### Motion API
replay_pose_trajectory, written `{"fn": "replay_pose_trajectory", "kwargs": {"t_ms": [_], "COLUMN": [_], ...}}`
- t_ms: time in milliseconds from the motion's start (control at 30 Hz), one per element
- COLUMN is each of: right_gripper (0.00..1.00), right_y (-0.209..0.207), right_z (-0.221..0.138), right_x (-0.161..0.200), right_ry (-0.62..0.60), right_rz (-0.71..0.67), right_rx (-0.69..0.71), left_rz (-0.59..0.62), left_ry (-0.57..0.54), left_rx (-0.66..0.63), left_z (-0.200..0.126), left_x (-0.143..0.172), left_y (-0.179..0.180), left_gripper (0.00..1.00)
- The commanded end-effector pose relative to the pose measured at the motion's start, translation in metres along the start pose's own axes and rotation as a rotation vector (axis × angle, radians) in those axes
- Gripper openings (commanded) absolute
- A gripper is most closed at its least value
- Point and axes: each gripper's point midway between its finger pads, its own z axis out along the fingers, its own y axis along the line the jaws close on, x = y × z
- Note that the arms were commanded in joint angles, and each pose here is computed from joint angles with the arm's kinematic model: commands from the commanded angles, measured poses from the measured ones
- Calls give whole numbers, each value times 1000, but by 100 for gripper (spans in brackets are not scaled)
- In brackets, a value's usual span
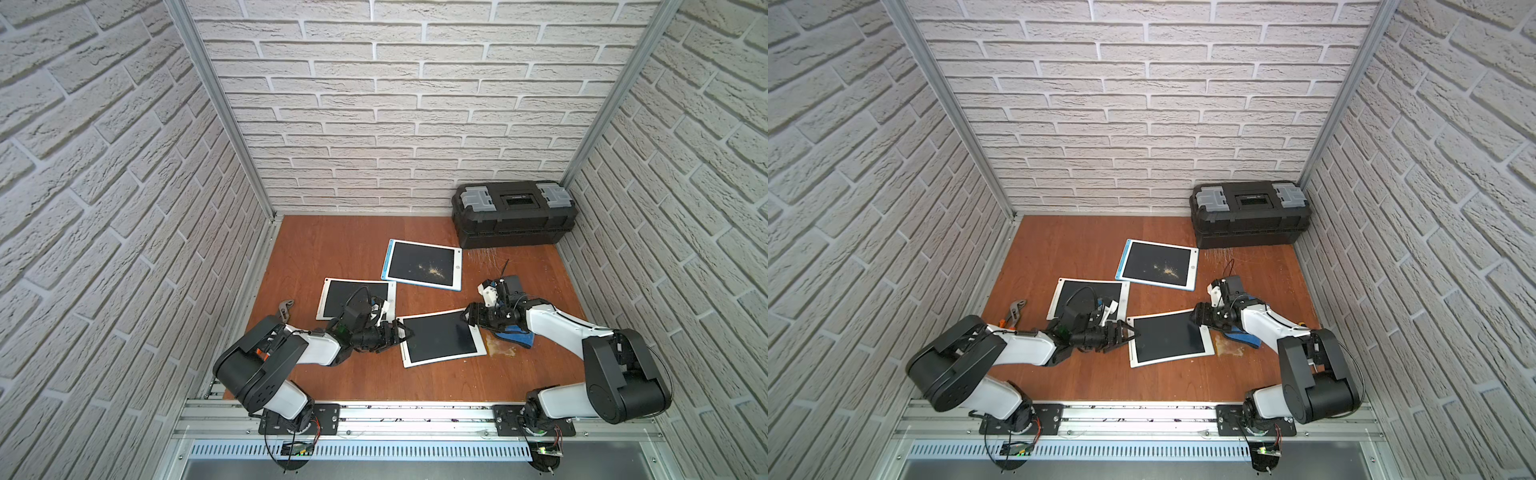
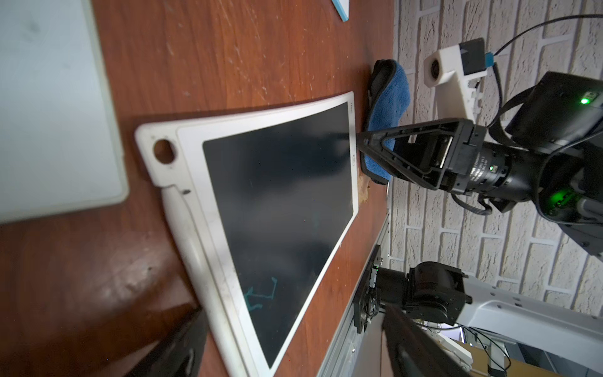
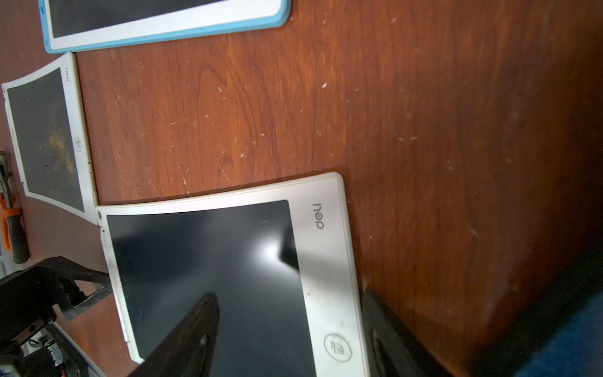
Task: Wipe the drawing tablet
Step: Adjust the drawing tablet at the center of the board.
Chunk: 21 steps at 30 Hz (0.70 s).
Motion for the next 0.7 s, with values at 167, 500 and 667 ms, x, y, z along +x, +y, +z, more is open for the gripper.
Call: {"fn": "replay_pose_trajectory", "kwargs": {"t_ms": [167,500,667], "right_gripper": [71,71,71], "right_y": [2,3,-1], "right_z": [6,12,10], "right_x": [38,53,52], "right_ry": [129,156,149], "right_rz": [61,127,122], "right_rx": [-54,-100,-71], "left_rz": [-36,-39,-91], "left_ry": [-82,-59,22], "left_rx": [21,43,-138], "left_z": [-19,-27,-33], "left_x": [-6,-4,23], "left_y": [3,-5,34], "left_gripper": [79,77,77]}}
